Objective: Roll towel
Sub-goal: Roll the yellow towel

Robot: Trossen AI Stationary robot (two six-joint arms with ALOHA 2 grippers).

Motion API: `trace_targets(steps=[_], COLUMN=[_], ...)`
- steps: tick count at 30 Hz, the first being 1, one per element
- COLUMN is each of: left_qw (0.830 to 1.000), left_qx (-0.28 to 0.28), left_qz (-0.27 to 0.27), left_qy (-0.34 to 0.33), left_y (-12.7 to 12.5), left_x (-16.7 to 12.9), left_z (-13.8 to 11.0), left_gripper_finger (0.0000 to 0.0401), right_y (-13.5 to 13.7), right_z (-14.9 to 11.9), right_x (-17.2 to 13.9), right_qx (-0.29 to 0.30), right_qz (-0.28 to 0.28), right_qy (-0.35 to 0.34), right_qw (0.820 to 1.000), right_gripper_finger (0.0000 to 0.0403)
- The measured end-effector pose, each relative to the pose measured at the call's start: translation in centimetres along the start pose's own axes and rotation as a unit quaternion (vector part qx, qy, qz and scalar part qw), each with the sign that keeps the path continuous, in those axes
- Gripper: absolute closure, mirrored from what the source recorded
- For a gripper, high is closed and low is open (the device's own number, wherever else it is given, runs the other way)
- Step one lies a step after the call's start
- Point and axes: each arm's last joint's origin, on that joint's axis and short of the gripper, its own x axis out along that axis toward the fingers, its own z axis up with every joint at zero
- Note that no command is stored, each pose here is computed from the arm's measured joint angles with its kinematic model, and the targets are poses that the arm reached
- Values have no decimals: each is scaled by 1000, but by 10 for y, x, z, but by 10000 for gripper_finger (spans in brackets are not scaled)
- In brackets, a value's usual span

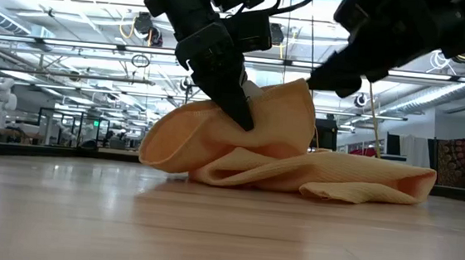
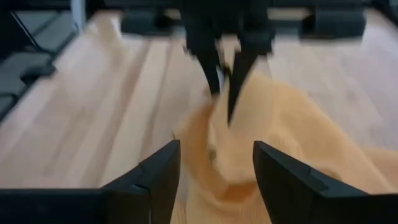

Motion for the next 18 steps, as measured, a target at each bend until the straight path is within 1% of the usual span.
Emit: trace_targets(steps=[2, 4, 8, 12, 18], left_qw=[1000, 1000, 1000, 1000, 1000], left_qx=[0, 0, 0, 0, 0], left_qz=[0, 1, 1, 2, 2], left_qy=[0, 0, 0, 0, 0], left_y=[0, 0, 0, 0, 0], left_x=[0, 0, 0, 0, 0], left_z=[0, 0, 0, 0, 0], left_gripper_finger=[399, 399, 399, 399, 399], right_y=[0, 1, 1, 1, 1], right_z=[1, -1, -1, -2, -2], right_x=[2, 3, 3, 3, 3], right_qx=[9, 20, 26, 24, 14], right_qz=[2, 3, 2, -2, -3], right_qy=[-6, 2, 0, 3, 7], right_qw=[1000, 1000, 1000, 1000, 1000], right_gripper_finger=[205, 206, 229, 275, 365])
